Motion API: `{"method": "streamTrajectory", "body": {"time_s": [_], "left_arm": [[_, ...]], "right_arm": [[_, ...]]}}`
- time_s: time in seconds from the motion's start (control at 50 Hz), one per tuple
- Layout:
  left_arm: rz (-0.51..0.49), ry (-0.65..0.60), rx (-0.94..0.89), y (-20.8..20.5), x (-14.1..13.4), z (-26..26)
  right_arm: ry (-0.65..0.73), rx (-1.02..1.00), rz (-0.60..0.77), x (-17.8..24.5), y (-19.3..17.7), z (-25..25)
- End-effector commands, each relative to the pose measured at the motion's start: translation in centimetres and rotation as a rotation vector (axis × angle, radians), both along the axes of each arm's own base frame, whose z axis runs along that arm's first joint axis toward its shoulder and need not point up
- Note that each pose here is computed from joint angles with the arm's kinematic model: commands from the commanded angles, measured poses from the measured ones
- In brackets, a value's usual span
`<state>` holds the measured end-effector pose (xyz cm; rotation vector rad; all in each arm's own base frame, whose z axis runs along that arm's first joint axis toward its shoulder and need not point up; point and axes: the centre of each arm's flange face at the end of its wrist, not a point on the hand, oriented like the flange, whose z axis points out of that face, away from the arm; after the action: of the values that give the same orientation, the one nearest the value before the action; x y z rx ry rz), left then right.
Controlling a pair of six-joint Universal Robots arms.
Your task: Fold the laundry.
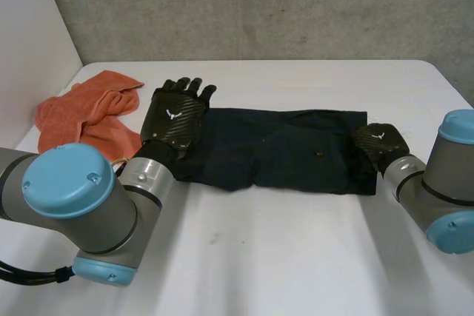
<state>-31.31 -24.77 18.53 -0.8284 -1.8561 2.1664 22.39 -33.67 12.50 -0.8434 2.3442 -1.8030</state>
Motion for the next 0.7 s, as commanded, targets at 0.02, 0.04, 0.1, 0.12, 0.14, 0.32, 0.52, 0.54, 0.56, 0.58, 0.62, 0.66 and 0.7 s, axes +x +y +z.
{"method": "streamTrajectory", "body": {"time_s": [0.02, 0.04, 0.1, 0.12, 0.14, 0.32, 0.52, 0.54, 0.56, 0.58, 0.62, 0.66, 0.7], "left_arm": [[0.000, -0.001, 0.002, 0.0, 0.0, 0.0], [-0.002, -0.002, 0.004, 0.1, 0.0, -0.1], [-0.005, -0.002, 0.004, 0.2, -0.1, -0.1], [-0.005, -0.002, 0.004, 0.2, -0.1, -0.1], [-0.006, -0.002, 0.004, 0.3, -0.1, -0.1], [-0.009, -0.003, 0.005, 0.4, -0.2, -0.1], [-0.008, -0.011, 0.017, 0.5, 0.0, -0.5], [-0.008, -0.011, 0.017, 0.5, 0.0, -0.5], [-0.008, -0.011, 0.017, 0.5, 0.0, -0.5], [-0.006, -0.011, 0.017, 0.5, 0.0, -0.5], [-0.005, -0.011, 0.017, 0.4, 0.1, -0.5], [-0.005, -0.009, 0.018, 0.4, 0.1, -0.5], [-0.003, -0.009, 0.018, 0.4, 0.1, -0.5]], "right_arm": [[0.032, -0.018, -0.049, -1.8, -1.3, 0.7], [0.036, -0.013, -0.061, -2.3, -1.4, 0.9], [0.039, 0.000, -0.063, -2.8, -1.1, 1.4], [0.042, 0.002, -0.068, -3.1, -1.0, 2.0], [0.044, 0.003, -0.072, -3.2, -1.0, 2.3], [0.023, 0.060, -0.011, -3.1, 0.7, 2.1], [0.005, 0.075, 0.001, -2.9, 0.7, 1.8], [0.007, 0.073, -0.001, -2.9, 0.6, 1.7], [0.011, 0.081, 0.001, -2.8, 0.6, 1.2], [0.014, 0.089, 0.002, -2.8, 0.5, 0.8], [0.017, 0.096, 0.000, -2.8, 0.0, 0.0], [0.018, 0.099, -0.002, -2.7, -0.4, -0.4], [0.018, 0.105, -0.001, -2.6, -0.7, -0.9]]}}
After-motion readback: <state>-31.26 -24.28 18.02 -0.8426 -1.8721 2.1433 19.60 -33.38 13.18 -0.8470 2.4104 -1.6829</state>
